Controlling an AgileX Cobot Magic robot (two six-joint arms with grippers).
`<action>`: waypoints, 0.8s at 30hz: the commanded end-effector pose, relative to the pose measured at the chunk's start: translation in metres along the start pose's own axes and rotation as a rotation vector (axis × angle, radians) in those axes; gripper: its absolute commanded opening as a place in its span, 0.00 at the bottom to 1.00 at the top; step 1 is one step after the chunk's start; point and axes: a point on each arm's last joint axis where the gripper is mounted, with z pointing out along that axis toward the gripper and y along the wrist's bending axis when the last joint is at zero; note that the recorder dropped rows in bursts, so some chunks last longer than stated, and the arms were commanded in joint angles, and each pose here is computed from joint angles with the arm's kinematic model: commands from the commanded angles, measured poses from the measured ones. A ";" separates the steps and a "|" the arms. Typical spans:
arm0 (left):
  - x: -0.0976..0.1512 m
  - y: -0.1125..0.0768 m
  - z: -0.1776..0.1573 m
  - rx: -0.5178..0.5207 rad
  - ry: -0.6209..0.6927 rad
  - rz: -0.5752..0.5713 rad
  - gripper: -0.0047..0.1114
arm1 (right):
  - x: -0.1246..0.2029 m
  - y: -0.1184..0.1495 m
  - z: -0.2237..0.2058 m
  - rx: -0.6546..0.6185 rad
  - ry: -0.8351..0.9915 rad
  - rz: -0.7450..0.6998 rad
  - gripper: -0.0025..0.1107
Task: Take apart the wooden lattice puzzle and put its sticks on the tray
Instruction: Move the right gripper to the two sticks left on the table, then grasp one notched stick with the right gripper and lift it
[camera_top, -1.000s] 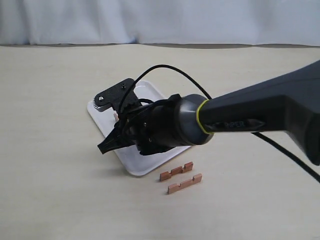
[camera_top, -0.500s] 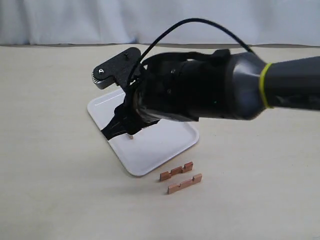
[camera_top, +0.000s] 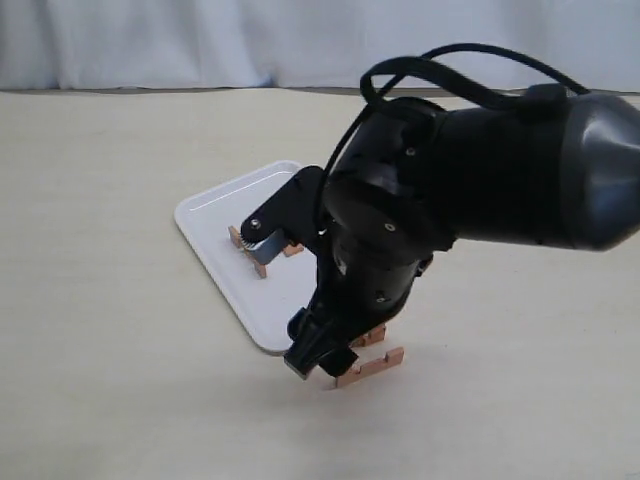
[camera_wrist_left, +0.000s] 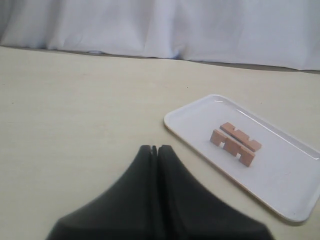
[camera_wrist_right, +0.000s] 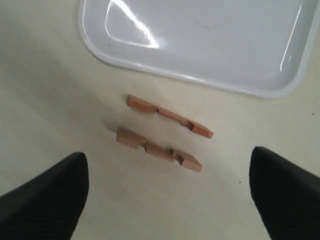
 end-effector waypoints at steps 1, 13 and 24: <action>0.000 0.000 0.000 0.008 -0.006 0.000 0.04 | 0.018 -0.021 0.010 -0.038 0.051 0.089 0.74; 0.000 0.000 0.000 0.008 -0.006 0.000 0.04 | 0.035 -0.024 0.040 -0.109 -0.019 0.362 0.96; 0.000 0.000 0.000 0.008 -0.006 0.000 0.04 | 0.039 -0.016 0.068 -0.126 -0.029 0.375 0.96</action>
